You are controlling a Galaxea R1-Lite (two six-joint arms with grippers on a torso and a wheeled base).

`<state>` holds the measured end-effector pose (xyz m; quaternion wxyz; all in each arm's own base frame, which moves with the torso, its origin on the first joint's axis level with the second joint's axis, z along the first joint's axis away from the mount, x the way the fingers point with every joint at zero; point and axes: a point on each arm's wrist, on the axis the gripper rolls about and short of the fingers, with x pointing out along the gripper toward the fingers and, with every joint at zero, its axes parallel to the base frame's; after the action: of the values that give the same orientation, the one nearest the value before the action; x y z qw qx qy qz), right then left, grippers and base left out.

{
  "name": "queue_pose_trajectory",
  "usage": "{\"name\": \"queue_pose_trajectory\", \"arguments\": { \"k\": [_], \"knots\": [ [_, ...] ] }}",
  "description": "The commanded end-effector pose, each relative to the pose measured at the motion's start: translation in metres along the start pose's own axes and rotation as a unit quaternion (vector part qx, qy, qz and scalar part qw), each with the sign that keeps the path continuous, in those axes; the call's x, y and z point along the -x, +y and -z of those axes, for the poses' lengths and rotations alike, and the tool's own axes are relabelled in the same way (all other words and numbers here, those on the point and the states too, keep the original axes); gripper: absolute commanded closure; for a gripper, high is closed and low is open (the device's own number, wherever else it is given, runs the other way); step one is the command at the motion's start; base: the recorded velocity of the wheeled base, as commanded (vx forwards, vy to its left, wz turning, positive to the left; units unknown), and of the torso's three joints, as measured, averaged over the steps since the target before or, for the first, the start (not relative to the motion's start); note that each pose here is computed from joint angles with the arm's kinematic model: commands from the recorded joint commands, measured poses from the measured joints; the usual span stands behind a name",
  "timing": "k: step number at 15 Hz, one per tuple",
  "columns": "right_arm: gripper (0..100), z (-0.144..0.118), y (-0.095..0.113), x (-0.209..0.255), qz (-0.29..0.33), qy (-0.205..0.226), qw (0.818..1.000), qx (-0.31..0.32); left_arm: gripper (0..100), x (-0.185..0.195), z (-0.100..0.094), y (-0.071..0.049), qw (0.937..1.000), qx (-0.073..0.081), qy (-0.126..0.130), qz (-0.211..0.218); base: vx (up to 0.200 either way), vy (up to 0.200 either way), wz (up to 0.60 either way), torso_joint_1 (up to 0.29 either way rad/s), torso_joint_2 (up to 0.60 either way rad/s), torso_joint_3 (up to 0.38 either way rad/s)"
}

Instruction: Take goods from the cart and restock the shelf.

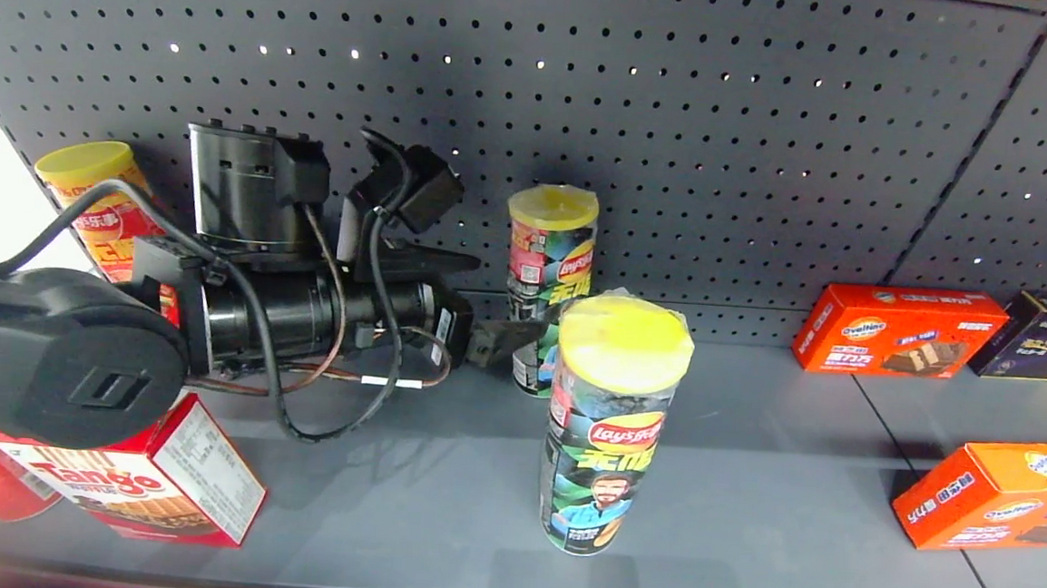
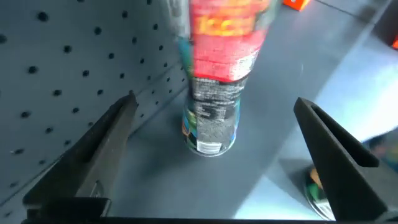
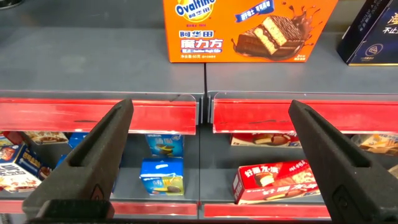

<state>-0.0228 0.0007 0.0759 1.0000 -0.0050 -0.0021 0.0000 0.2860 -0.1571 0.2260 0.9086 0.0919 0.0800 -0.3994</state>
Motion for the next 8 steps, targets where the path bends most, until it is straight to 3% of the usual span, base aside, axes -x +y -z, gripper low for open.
{"name": "queue_pose_trajectory", "arguments": {
  "k": [1, 2, 3, 5, 8],
  "knots": [
    [0, 0.000, 0.000, 0.000, -0.001, 0.001, 1.000, 0.000, 0, 0.015, -0.012, -0.002, 0.9999, -0.009, -0.013, -0.005, 0.000, 0.000, 0.00, 0.000, 0.00, 0.000],
    [0, 0.000, 0.000, 0.000, -0.001, 0.001, 1.000, 0.000, 0, 0.015, -0.010, 0.000, 0.9991, -0.034, 0.006, -0.023, 0.000, 0.000, 0.00, 0.000, 0.00, 0.000],
    [0, 0.000, 0.000, 0.000, -0.001, 0.001, 1.000, 0.000, 0, 0.015, -0.010, 0.000, 0.9981, -0.047, 0.015, -0.037, 0.000, 0.000, 0.00, 0.000, 0.00, 0.000],
    [0, 0.000, 0.000, 0.000, -0.001, 0.001, 1.000, 0.000, 0, 0.015, -0.014, 0.001, 0.9968, -0.064, 0.014, -0.045, 0.000, 0.000, 0.00, 0.000, 0.00, 0.000],
    [0, 0.000, 0.000, 0.000, -0.001, 0.001, 1.000, 0.000, 0, 0.004, -0.012, 0.005, 0.9944, -0.073, 0.025, -0.072, 0.000, 0.000, 0.00, 0.000, 0.00, 0.000]
  ]
}}
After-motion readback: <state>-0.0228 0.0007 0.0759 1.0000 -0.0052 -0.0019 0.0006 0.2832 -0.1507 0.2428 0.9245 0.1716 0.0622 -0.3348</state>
